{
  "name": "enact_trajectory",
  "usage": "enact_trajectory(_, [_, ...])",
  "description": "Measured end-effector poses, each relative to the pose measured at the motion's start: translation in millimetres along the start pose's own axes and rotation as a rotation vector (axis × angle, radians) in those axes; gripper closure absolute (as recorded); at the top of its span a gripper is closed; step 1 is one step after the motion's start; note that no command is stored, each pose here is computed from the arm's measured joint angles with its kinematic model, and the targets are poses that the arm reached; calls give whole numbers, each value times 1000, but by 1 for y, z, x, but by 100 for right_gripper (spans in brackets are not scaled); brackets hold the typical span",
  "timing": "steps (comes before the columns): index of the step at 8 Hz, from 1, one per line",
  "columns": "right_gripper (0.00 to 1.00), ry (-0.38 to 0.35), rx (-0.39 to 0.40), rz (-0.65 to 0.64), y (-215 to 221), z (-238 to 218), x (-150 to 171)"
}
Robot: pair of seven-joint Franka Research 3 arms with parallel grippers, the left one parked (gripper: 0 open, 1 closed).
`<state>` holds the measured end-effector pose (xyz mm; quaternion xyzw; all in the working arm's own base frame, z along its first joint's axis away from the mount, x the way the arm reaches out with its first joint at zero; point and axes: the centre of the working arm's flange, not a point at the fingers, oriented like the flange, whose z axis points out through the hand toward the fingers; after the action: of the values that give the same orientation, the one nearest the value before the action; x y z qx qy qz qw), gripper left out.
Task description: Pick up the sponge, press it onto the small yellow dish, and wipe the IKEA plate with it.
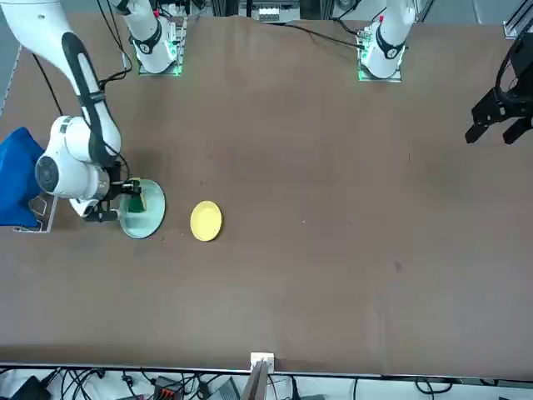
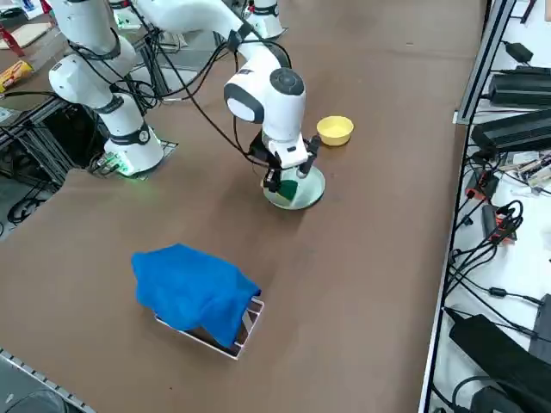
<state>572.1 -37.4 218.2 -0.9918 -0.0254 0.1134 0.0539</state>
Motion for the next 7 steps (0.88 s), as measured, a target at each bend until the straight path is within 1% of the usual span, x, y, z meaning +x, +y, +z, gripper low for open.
enact_trajectory(1, [72,8,1,-3,4,0,7])
enact_trajectory(4, [74,47,3,-25,-5,-7,38])
enact_trajectory(7, [76,48,5,-42,-32,4,57])
